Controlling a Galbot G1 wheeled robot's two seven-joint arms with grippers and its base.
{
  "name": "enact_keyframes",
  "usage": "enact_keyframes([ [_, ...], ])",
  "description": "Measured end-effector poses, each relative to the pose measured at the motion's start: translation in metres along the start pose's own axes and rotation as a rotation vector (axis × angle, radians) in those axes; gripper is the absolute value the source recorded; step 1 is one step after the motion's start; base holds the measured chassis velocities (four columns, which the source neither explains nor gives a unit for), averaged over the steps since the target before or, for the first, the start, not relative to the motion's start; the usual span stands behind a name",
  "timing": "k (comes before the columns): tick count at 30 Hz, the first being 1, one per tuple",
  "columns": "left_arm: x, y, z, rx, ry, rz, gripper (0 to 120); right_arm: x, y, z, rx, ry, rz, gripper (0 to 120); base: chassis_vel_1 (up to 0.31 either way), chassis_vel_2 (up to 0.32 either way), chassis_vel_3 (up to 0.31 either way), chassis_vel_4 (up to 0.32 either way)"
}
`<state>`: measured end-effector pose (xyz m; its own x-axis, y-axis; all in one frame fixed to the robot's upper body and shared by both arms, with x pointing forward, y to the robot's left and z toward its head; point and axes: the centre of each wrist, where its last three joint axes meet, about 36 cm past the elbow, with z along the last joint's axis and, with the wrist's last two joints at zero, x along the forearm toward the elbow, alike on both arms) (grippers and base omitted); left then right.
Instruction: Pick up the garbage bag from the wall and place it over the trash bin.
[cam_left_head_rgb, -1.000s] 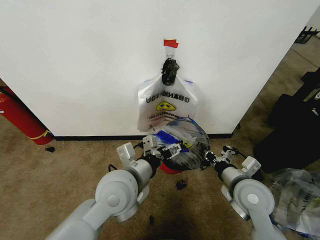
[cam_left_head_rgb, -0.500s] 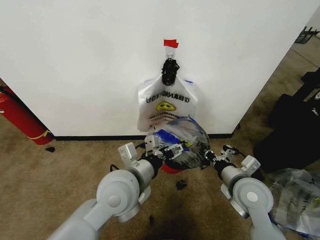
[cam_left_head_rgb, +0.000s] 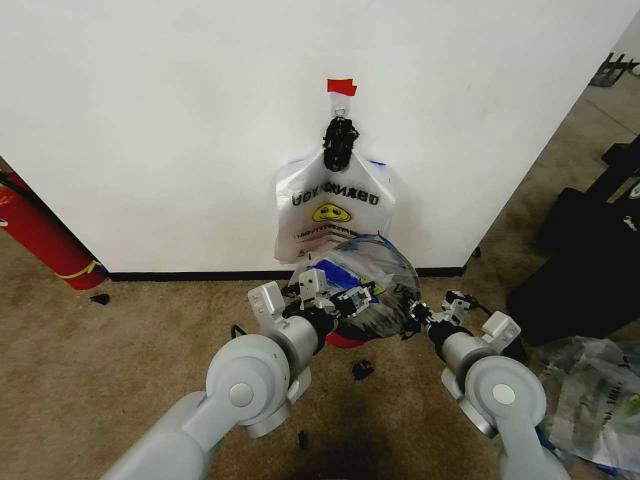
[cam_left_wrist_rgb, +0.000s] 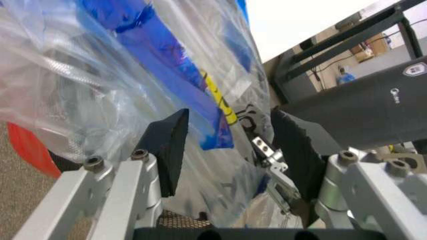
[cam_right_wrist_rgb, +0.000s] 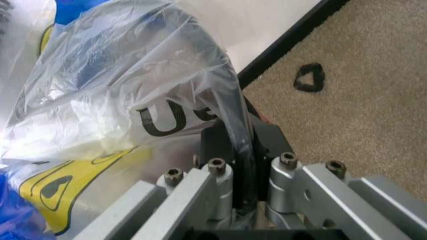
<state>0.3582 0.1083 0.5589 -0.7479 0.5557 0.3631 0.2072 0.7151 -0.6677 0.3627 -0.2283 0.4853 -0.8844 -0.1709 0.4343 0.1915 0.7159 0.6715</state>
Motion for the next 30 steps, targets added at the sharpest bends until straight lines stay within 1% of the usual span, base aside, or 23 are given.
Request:
enact_keyframes([
  [3, -0.007, 0.002, 0.002, 0.008, 0.0, -0.01, 43, 0.001, 0.001, 0.0, 0.0, -0.001, -0.005, 1, 0.0, 0.0, 0.0, 0.0],
  [6, -0.011, 0.005, 0.002, 0.014, -0.008, -0.016, 30, 0.002, 0.001, 0.001, -0.005, 0.001, -0.007, 1, 0.0, 0.0, 0.0, 0.0],
  [7, -0.011, 0.005, 0.002, 0.014, -0.008, -0.016, 30, 0.002, 0.001, 0.001, -0.005, 0.001, -0.007, 1, 0.0, 0.0, 0.0, 0.0],
  [12, -0.01, 0.007, 0.003, 0.015, -0.018, -0.019, 10, 0.002, 0.001, 0.002, -0.008, 0.0, -0.01, 1, 0.0, 0.0, 0.0, 0.0],
  [13, -0.01, 0.007, 0.004, 0.012, -0.021, -0.02, 3, 0.002, 0.001, 0.002, -0.008, 0.0, -0.011, 1, 0.0, 0.0, 0.0, 0.0],
  [14, -0.01, 0.007, 0.004, 0.012, -0.021, -0.02, 3, 0.002, 0.001, 0.002, -0.008, 0.0, -0.011, 1, 0.0, 0.0, 0.0, 0.0],
  [15, -0.011, 0.007, 0.006, 0.008, -0.024, -0.021, 0, 0.002, 0.002, 0.002, -0.009, 0.0, -0.012, 1, 0.0, 0.0, 0.0, 0.0],
  [21, -0.011, 0.008, 0.01, 0.012, -0.03, -0.013, 0, 0.004, 0.002, 0.002, -0.013, -0.002, -0.014, 1, 0.0, 0.0, 0.0, 0.0],
  [28, 0.002, 0.01, 0.011, 0.023, -0.047, 0.018, 0, 0.004, -0.001, 0.001, -0.023, -0.007, -0.005, 1, 0.0, 0.0, 0.0, 0.0],
  [30, 0.011, 0.013, 0.013, 0.027, -0.045, 0.02, 0, 0.002, -0.003, 0.0, -0.034, -0.01, -0.003, 1, 0.0, 0.0, 0.0, 0.0],
])
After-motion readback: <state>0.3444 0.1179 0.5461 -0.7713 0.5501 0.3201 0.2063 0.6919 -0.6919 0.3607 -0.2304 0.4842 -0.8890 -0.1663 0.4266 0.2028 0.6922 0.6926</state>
